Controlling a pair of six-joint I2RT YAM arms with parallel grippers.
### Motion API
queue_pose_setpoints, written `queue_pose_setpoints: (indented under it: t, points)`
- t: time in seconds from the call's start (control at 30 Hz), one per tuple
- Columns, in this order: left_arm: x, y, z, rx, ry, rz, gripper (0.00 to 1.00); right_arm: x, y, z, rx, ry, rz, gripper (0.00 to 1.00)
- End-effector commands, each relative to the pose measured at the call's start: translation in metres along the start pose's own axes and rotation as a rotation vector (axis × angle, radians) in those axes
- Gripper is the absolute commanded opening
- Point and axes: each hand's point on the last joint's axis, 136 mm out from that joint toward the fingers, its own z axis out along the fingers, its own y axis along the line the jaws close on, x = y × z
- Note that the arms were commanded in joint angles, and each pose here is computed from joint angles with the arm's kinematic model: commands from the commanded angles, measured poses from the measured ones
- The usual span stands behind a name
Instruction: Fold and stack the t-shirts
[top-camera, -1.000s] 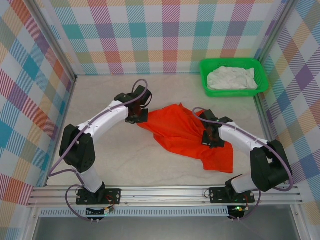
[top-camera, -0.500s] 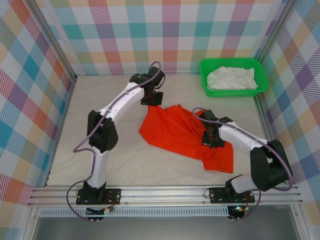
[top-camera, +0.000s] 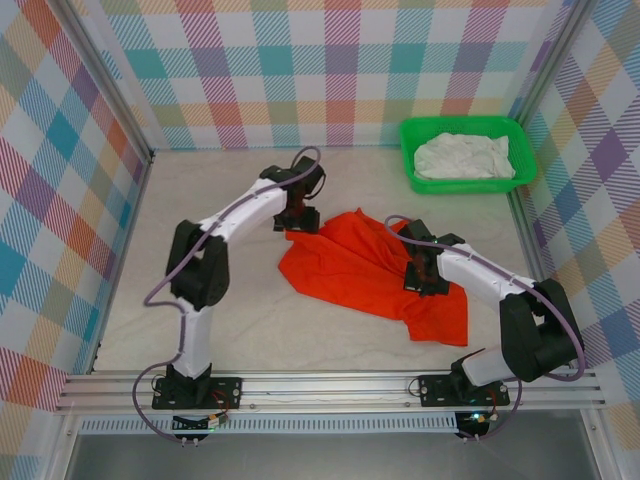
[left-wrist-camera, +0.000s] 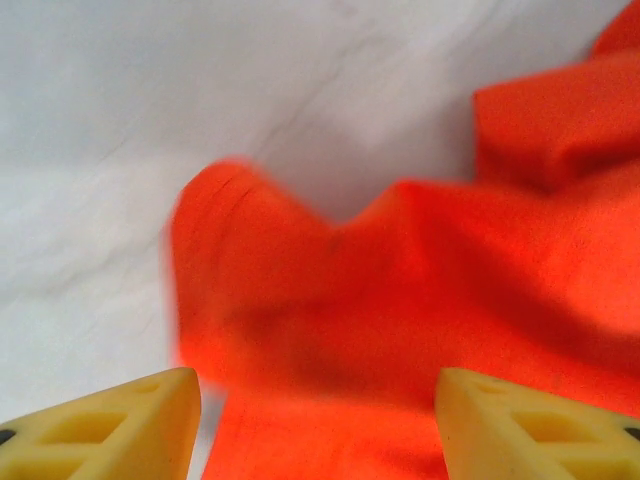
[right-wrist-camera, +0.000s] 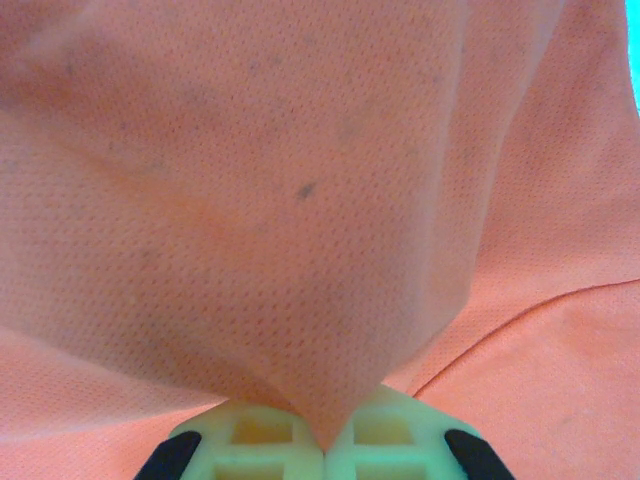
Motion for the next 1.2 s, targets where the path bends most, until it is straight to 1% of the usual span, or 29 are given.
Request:
queue_pose_setpoints:
  t: [0.0,0.07,0.17,0.23,0.3,0.43,0.47,0.5,0.53,0.57,0.6,0.63,0.73,0.9,0.97,1.0,1.03,1.1,1.17]
  points:
    - [0.029,0.032,-0.025,-0.072,-0.006,-0.078,0.65,0.002,-0.004,0.001,0.018,0.018,-0.008,0.00]
    - [0.055,0.041,-0.017,-0.085,0.036,-0.108,0.67,0.002,-0.004,0.001,0.016,0.018,-0.009,0.00]
    - [0.078,0.041,-0.001,-0.048,0.070,-0.138,0.67,0.001,-0.003,0.001,0.011,0.017,-0.009,0.00]
    - [0.085,0.036,0.013,-0.019,0.088,-0.146,0.66,0.001,-0.003,0.000,0.007,0.016,-0.007,0.00]
    - [0.087,0.026,0.029,0.020,0.109,-0.147,0.62,0.003,-0.003,0.000,0.004,0.017,-0.008,0.00]
    - [0.085,0.020,0.055,0.032,0.117,-0.150,0.54,0.004,-0.004,0.000,0.003,0.017,-0.005,0.00]
    - [0.083,0.019,0.061,0.029,0.113,-0.150,0.50,0.005,-0.004,0.000,0.003,0.018,-0.004,0.00]
    - [0.082,0.019,0.065,0.025,0.108,-0.151,0.43,0.005,-0.004,0.000,0.003,0.017,-0.004,0.00]
    - [0.082,0.019,0.068,0.023,0.108,-0.154,0.32,0.006,-0.005,0.001,0.003,0.020,-0.005,0.00]
    - [0.081,0.019,0.069,0.022,0.106,-0.155,0.16,0.007,-0.005,0.001,0.005,0.022,-0.006,0.00]
    - [0.080,0.018,0.066,0.020,0.098,-0.156,0.04,0.007,-0.005,0.001,0.006,0.022,-0.008,0.00]
    - [0.080,0.018,0.061,0.014,0.093,-0.153,0.00,0.006,-0.006,0.001,0.008,0.022,-0.007,0.00]
    - [0.080,0.024,0.031,-0.054,0.078,-0.122,0.00,0.006,-0.007,0.001,0.010,0.018,-0.008,0.00]
    - [0.084,0.038,-0.027,-0.254,0.116,-0.010,0.00,0.006,-0.005,0.001,0.002,0.017,-0.009,0.00]
    - [0.087,0.038,-0.037,-0.307,0.135,0.028,0.00,0.006,-0.005,0.002,0.000,0.018,-0.009,0.00]
    - [0.088,0.037,-0.039,-0.328,0.141,0.044,0.03,0.005,-0.004,0.002,-0.002,0.019,-0.009,0.00]
    - [0.089,0.035,-0.039,-0.346,0.147,0.061,0.11,0.005,-0.004,0.003,-0.002,0.019,-0.009,0.00]
    - [0.090,0.027,-0.033,-0.353,0.157,0.080,0.37,0.007,-0.004,0.004,0.000,0.023,-0.011,0.00]
    - [0.092,0.019,-0.023,-0.347,0.174,0.090,0.57,0.007,-0.005,0.005,0.000,0.024,-0.013,0.00]
